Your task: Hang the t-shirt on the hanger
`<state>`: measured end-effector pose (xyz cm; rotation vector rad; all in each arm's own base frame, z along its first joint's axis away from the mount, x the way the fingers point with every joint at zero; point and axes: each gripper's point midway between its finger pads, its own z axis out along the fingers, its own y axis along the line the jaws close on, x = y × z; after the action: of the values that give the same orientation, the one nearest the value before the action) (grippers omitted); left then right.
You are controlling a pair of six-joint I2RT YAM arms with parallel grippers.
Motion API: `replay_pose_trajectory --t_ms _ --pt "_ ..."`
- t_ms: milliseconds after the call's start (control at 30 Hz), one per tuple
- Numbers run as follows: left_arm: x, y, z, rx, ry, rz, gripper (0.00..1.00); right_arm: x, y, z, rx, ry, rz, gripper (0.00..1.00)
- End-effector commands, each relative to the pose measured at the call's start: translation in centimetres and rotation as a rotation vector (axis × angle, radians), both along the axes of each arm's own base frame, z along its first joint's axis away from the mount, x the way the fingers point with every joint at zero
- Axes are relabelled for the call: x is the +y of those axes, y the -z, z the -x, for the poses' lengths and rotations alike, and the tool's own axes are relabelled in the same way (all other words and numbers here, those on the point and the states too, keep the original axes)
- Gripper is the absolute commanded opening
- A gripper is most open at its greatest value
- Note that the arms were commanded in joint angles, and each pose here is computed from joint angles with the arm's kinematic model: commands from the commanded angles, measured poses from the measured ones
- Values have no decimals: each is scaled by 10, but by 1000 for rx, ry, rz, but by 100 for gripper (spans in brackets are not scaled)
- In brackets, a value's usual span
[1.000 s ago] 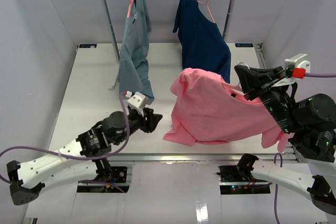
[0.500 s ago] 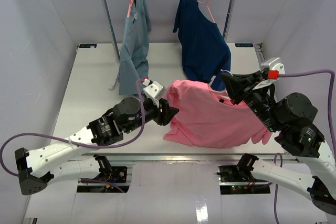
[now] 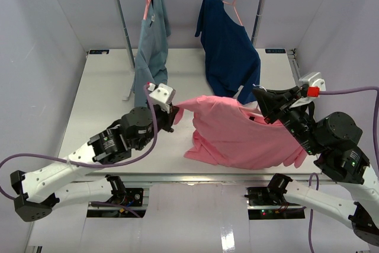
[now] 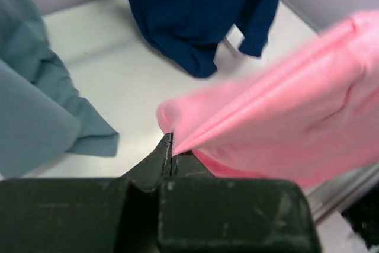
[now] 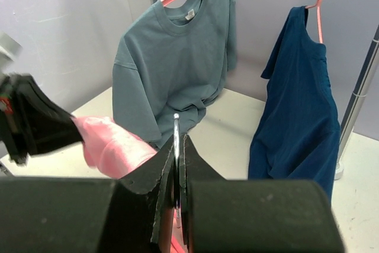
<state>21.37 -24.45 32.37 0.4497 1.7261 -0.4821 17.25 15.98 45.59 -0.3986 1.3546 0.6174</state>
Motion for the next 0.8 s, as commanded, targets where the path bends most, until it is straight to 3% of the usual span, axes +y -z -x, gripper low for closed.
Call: replay_pose_trajectory --t_ms 0,200,233,300,400,633,767 --pt "49 -37 -8 -73 -180 -1 0 -15 -22 5 -47 29 -58 8" --pt "72 -41 -18 -100 -317 -61 0 -1 -22 13 -40 -58 -18 8" --pt "72 -40 -19 -101 -317 -77 5 1 -22 13 -39 -62 -16 8" --pt "65 -36 -16 -85 -265 -101 44 5 -23 11 -49 -65 -15 8" --pt "56 -32 -7 -64 -181 -92 62 8 -31 6 -63 -55 -36 8" --pt "47 -56 34 -60 52 139 65 13 -52 -20 -50 58 -65 8" --pt "20 -39 42 -23 161 147 64 19 -53 -26 -53 64 -73 8"
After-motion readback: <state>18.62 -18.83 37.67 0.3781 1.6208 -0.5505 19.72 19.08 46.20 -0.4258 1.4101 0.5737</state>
